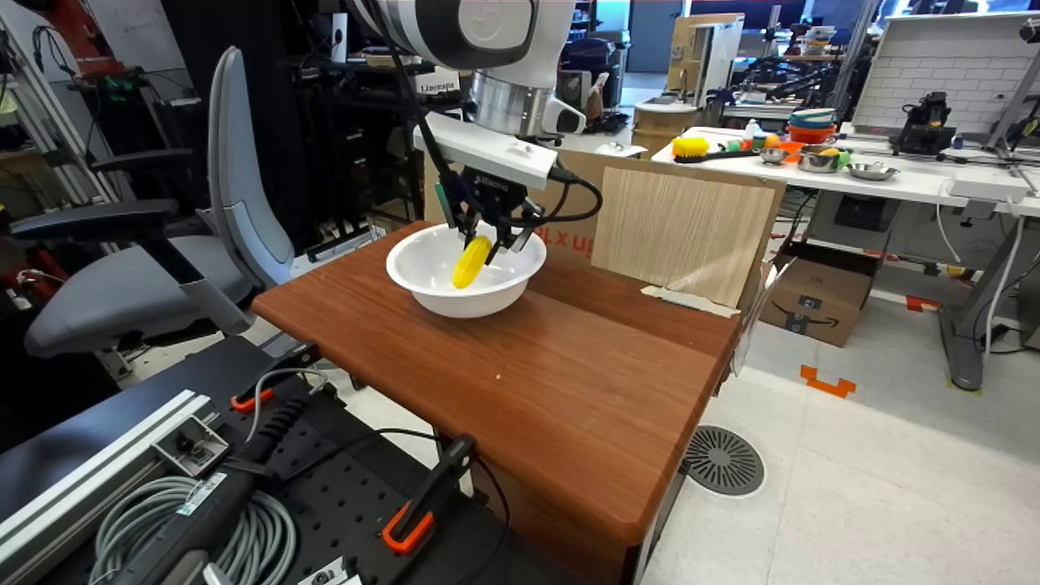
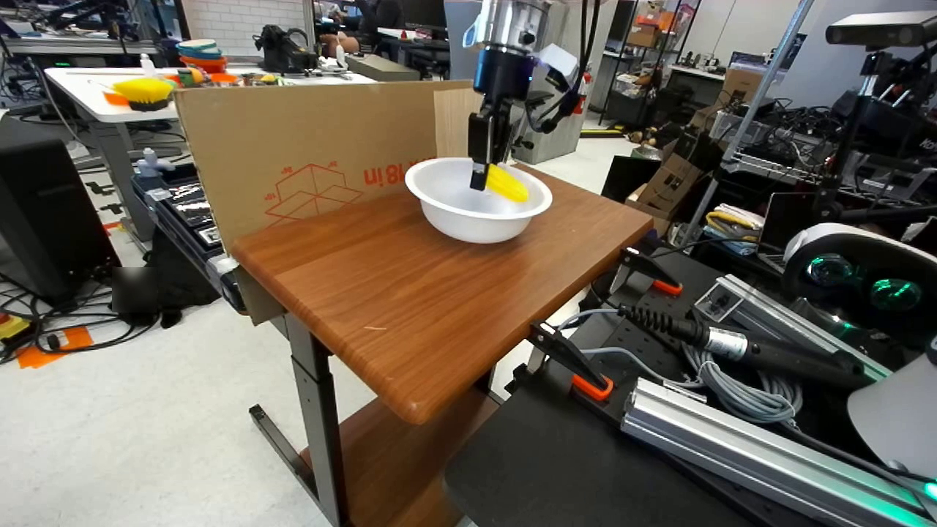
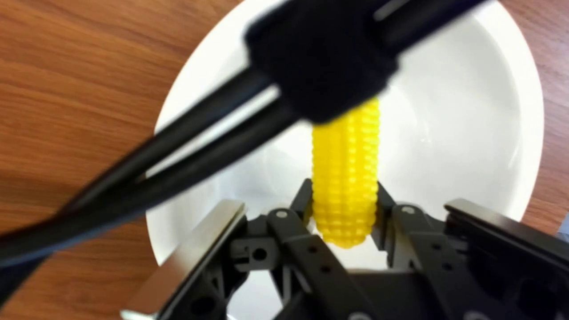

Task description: Put the maize cob inside the white bowl

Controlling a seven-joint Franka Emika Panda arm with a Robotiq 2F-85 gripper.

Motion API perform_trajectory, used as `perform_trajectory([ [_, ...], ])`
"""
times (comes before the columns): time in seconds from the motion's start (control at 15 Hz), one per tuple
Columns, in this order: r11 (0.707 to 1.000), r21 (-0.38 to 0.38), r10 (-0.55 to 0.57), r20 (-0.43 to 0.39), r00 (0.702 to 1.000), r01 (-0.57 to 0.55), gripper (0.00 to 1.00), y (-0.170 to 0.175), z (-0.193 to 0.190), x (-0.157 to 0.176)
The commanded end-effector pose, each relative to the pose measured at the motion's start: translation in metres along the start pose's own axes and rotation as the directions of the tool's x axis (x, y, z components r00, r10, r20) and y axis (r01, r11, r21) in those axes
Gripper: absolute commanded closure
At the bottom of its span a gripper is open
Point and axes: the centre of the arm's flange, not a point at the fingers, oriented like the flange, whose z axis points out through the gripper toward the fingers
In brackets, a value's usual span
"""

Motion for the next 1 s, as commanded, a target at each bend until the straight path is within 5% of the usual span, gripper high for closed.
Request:
perform_trajectory([
  [0.0,1.0,0.012,0.015,-0.006,1.0,-0.014,0.38,0.003,-0.005,0.006],
  [0.33,0.999,0.027,0.023,0.006,1.0,-0.023,0.02,0.008,-0.023,-0.018],
  [0.73,0.993,0.068,0.091,0.074,0.993,-0.096,0.0,0.022,-0.066,-0.062],
  [0.8,0.996,0.053,0.071,0.066,0.995,-0.075,0.0,0.025,-0.042,-0.041],
  [0.93,0.994,0.054,0.088,0.065,0.994,-0.092,0.0,0.029,-0.056,-0.051],
])
